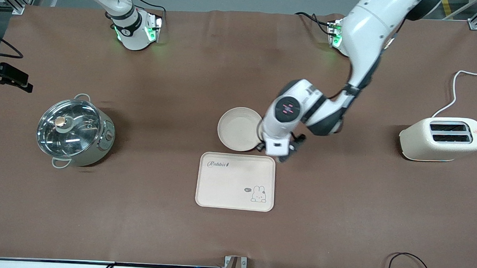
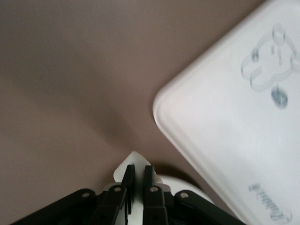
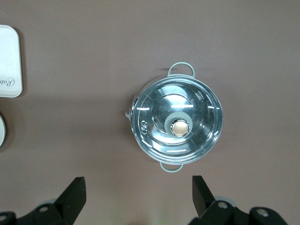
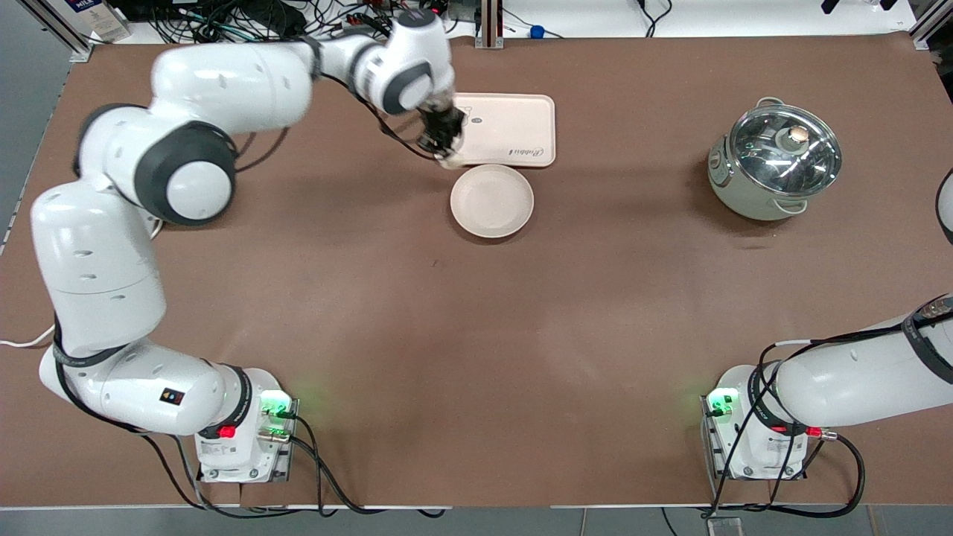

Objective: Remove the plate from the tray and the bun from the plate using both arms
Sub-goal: 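Carry the bun with the left gripper toward the toaster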

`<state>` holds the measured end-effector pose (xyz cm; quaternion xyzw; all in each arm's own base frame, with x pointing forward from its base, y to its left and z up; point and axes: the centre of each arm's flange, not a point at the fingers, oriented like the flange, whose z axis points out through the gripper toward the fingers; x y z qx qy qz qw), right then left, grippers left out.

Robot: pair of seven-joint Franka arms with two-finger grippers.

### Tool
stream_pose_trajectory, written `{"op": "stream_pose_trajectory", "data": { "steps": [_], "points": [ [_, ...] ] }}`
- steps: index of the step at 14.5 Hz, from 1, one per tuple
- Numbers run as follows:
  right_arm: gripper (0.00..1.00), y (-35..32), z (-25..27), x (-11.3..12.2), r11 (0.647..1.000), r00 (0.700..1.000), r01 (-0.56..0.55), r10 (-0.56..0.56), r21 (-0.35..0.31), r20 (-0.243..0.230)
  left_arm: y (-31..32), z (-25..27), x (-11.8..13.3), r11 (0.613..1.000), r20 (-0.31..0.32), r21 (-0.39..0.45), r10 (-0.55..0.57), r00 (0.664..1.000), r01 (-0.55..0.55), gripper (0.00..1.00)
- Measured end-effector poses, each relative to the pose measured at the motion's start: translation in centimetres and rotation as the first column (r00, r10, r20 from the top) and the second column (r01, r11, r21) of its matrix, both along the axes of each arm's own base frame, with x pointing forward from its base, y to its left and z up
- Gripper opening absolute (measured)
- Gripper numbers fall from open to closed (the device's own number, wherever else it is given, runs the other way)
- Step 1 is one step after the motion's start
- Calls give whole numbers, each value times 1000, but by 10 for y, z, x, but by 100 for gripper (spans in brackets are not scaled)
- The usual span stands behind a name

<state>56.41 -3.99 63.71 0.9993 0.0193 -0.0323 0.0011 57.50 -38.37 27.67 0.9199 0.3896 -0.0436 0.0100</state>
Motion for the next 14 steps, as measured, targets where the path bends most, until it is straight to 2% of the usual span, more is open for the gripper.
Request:
{"op": "stream_pose_trajectory", "data": {
  "steps": [3, 5, 8, 11, 13, 14],
  "points": [
    [100, 5, 0, 0, 1000, 1000, -8, 8, -8, -1, 96, -3, 44, 998, -17, 57, -40, 999, 41, 15],
    [100, 5, 0, -1, 1000, 1000, -8, 8, -9, -9, 152, -23, 61, 993, -32, 108, -49, 998, 52, 15],
    [100, 5, 5, -6, 1000, 1000, -9, 9, -7, -9, 204, -59, 71, 985, -61, 167, -41, 997, 51, 17],
    [100, 5, 8, -8, 1000, 1000, -10, 10, -6, -6, 229, -72, 75, 982, -76, 178, -48, 996, 61, 21],
    [100, 5, 8, -8, 1000, 1000, -11, 11, -6, -7, 236, -71, 78, 982, -76, 175, -57, 995, 69, 26],
    [100, 5, 8, -8, 1000, 1000, -11, 11, -6, -8, 236, -71, 78, 982, -76, 174, -58, 995, 71, 32]
  ]
}}
